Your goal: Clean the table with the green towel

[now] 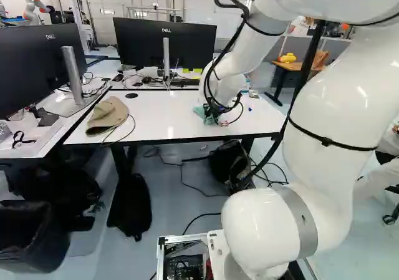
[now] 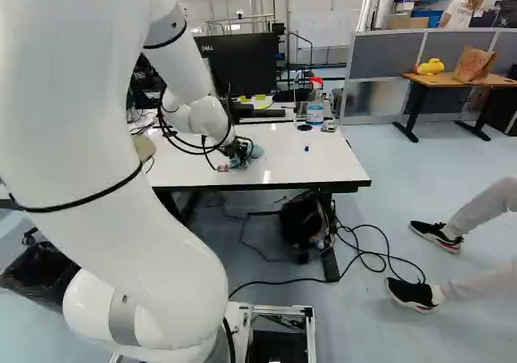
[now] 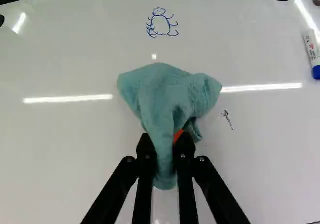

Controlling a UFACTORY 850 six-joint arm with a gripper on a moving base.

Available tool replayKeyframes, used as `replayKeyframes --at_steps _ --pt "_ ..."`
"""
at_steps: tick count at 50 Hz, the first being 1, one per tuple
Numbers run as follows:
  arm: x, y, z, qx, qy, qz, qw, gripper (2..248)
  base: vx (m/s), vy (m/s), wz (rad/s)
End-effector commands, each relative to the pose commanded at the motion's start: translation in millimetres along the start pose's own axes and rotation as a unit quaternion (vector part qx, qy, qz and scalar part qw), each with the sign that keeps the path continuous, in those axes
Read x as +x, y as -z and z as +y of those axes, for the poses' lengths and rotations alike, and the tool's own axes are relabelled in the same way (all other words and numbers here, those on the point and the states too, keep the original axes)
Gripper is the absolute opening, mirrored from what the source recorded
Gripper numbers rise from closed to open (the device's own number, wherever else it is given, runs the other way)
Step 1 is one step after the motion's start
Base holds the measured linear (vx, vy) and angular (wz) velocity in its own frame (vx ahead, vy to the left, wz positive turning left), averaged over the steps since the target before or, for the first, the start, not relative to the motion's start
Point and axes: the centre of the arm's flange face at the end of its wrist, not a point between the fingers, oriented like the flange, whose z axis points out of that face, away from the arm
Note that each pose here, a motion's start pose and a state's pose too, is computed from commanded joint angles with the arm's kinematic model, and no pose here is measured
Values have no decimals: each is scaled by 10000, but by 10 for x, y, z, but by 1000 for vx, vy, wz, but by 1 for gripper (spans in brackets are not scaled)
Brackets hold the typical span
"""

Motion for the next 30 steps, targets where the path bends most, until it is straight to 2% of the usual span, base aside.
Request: replayKeyframes --at_steps 14,30 --pt "-81 71 216 -147 -192 -1 9997 50 0 0 0" --pt "-79 82 477 -328 -431 10 9985 50 0 0 0"
